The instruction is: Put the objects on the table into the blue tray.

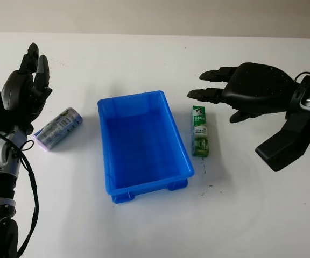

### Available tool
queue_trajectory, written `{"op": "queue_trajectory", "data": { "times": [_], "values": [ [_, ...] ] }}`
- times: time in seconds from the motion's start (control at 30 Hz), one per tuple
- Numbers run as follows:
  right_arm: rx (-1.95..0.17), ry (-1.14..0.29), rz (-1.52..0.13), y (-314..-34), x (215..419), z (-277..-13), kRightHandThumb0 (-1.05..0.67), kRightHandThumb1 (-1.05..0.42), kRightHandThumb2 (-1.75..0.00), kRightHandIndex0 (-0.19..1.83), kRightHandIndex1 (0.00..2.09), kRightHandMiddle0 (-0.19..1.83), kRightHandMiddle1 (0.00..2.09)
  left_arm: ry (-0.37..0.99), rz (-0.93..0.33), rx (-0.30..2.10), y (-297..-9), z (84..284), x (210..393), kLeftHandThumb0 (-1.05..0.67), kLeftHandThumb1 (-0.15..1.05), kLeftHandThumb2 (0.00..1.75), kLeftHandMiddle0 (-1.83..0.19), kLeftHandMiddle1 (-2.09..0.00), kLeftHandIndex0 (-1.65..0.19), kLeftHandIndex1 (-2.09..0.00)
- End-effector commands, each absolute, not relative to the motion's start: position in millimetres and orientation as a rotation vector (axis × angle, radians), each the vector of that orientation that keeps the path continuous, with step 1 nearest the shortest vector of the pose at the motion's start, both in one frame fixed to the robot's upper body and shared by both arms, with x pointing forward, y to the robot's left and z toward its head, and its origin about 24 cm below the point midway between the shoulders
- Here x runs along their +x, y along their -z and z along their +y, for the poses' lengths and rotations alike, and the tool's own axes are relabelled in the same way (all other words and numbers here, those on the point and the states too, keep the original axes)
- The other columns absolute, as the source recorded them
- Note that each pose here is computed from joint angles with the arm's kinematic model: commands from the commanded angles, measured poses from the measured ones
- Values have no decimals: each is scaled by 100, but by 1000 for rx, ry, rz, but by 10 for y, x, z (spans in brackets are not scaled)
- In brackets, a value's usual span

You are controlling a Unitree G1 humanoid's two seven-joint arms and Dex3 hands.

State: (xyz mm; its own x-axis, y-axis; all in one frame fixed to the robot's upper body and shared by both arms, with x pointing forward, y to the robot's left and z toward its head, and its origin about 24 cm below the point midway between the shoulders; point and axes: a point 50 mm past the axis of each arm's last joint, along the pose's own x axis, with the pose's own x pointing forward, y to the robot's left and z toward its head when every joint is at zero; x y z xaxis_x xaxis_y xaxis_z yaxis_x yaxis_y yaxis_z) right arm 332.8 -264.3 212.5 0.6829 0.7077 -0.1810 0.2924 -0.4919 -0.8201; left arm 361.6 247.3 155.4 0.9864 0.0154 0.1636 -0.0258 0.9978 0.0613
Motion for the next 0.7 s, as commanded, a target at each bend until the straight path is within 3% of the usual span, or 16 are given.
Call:
{"op": "queue_trajectory", "data": {
  "times": [0.0,0.23,0.67],
  "values": [
    [-2115,-651,-810,-2174,3325,-2656,-24,-95,-6,47,13,43,10,-26,-180,80,-1631,2490,3632,-72,105,66,19,0,19,0],
    [-2080,-645,-914,-2094,3353,-2622,-19,-90,-4,54,13,51,12,-22,-180,76,-1632,2498,3626,-73,105,65,19,0,19,0],
    [-2050,-703,-950,-1961,3387,-2507,-15,-88,-6,59,13,55,12,-13,-184,84,-1638,2504,3626,-72,105,64,19,0,19,0]
  ]
}}
